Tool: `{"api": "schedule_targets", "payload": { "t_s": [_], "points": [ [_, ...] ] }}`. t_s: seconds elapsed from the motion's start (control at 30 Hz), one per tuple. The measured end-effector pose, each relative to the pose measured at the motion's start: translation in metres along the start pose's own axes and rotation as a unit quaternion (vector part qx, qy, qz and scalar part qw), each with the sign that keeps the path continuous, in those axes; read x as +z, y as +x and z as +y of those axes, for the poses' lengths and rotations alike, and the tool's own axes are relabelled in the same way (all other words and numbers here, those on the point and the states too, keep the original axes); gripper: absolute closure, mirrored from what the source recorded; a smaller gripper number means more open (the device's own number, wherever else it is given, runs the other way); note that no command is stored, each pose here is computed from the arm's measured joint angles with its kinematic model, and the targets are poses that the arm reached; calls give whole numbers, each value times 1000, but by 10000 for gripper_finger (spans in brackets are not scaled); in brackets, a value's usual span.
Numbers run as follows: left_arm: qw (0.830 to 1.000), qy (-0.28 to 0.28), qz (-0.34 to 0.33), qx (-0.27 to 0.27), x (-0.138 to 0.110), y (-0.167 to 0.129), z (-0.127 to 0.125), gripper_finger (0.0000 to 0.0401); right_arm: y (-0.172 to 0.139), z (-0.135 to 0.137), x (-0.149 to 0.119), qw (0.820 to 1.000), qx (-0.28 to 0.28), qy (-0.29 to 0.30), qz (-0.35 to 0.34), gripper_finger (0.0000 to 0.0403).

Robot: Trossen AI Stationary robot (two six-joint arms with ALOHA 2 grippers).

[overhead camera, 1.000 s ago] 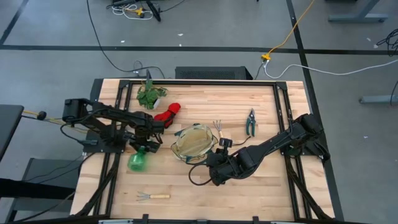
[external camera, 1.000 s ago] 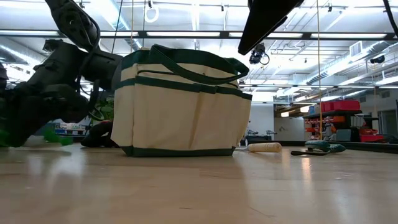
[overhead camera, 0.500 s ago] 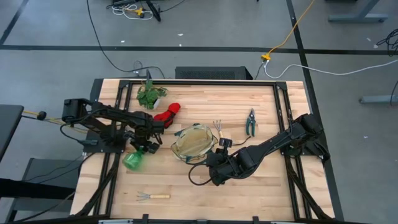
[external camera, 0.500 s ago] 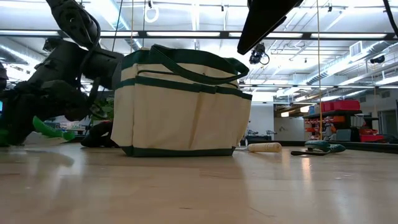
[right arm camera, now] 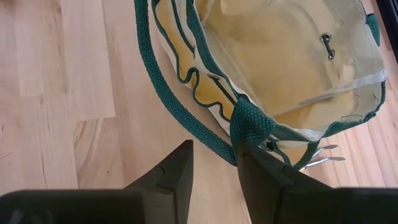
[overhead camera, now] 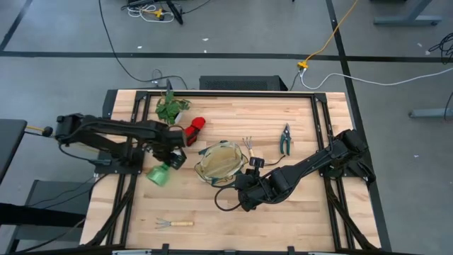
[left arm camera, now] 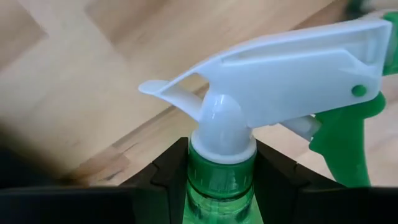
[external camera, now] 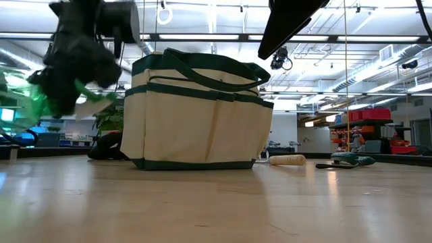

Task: Pick & Place Garden tools in Gardening bag
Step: Put the spray bottle into the gardening bag

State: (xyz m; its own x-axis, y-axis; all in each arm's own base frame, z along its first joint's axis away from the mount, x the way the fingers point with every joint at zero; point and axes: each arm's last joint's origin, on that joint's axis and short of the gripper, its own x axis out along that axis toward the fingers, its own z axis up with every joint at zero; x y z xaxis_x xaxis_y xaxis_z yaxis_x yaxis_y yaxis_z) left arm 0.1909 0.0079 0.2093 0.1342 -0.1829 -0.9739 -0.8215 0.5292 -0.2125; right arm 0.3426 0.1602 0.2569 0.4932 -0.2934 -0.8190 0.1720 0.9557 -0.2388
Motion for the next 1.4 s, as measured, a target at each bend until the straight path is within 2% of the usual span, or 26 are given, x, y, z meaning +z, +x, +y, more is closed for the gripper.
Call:
{"api": "schedule_targets", "payload": {
  "t_s": [0.27,0.53,0.77,0.97,1.2,1.4],
  "points": [
    [990,43,-125,-43,-11,-47,-12,255,0,0,0,1000,0,0,0,277],
    [972,88,-206,-66,-22,-76,-24,255,0,0,0,1000,0,1,-1,277],
    [949,138,-270,-91,-24,-89,-37,255,0,0,0,1000,1,1,-2,277],
    [921,184,-318,-127,-23,-96,-49,255,0,0,0,1000,1,1,-2,277],
    [906,212,-343,-132,-21,-99,-53,255,0,0,0,1000,1,1,-2,277],
    [882,233,-379,-155,-19,-105,-60,255,0,0,1,1000,1,2,-3,277]
  ]
}}
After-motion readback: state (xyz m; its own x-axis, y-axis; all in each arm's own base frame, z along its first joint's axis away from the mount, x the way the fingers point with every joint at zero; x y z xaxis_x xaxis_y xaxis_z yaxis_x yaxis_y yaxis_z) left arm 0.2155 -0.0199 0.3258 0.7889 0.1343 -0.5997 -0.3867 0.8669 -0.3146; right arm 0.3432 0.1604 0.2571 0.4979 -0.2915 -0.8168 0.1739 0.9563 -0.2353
